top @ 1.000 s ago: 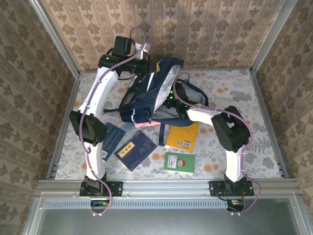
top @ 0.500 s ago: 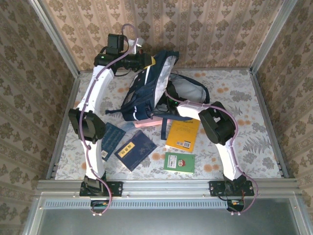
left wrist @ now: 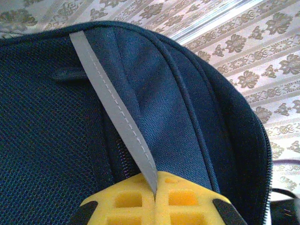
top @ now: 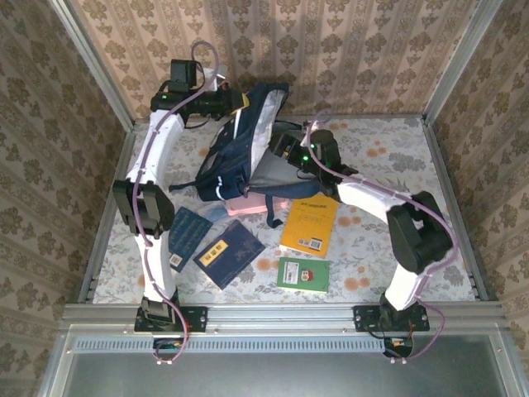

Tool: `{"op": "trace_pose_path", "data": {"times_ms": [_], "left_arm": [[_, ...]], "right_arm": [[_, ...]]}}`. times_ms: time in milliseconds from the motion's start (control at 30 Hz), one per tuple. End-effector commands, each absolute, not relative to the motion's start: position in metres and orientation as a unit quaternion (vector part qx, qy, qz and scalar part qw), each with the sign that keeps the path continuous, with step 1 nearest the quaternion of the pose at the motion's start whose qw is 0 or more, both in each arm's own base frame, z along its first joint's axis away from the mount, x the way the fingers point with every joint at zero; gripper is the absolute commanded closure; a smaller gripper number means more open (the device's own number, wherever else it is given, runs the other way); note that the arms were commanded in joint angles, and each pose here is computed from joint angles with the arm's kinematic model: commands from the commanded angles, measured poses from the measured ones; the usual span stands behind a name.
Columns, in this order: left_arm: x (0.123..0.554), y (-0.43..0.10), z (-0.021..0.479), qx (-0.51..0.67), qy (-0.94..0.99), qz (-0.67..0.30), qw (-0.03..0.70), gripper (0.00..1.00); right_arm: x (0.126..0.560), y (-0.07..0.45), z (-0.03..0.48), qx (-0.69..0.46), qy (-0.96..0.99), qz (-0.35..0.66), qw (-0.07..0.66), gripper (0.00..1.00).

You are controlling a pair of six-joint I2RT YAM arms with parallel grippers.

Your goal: Pack the student bag

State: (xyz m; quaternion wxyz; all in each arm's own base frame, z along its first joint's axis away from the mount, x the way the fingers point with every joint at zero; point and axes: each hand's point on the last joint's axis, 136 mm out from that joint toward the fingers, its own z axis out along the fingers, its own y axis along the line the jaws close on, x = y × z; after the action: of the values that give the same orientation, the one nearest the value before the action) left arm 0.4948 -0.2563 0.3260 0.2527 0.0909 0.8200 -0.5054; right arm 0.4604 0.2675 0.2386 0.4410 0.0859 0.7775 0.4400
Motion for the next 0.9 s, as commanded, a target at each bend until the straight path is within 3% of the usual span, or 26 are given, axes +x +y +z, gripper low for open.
{"op": "trace_pose_path", "data": {"times_ms": [0,200,300,367,533,667,867], "left_arm": [[0.515,-0.252,0.319,0.104,0.817,-0.488,0.287,1.0],[0.525,-0.271,0.269,0.096,0.839,-0.469,0.258,1.0],[0.527,-0.282,0.251,0.095,0.846,-0.465,0.243,0.95],[0.522,-0.29,0.251,0.1,0.846,-0.466,0.239,0.86],[0.501,-0.293,0.269,0.097,0.848,-0.461,0.242,0.49],[0.465,-0.279,0.285,0.09,0.857,-0.43,0.268,0.4],[0.383,-0.268,0.27,0.09,0.874,-0.399,0.263,0.39]], "right_arm": [[0.433,0.243,0.247,0.073,0.793,0.389,0.463,0.23],[0.379,0.19,0.226,0.115,0.823,0.316,0.457,0.27],[0.35,0.18,0.212,0.101,0.841,0.299,0.44,0.3],[0.331,0.177,0.199,0.079,0.863,0.282,0.411,0.33],[0.279,0.16,0.169,0.047,0.9,0.251,0.355,0.42],[0.241,0.149,0.146,0.047,0.922,0.242,0.299,0.43],[0.195,0.143,0.109,0.032,0.958,0.204,0.201,0.42]]}}
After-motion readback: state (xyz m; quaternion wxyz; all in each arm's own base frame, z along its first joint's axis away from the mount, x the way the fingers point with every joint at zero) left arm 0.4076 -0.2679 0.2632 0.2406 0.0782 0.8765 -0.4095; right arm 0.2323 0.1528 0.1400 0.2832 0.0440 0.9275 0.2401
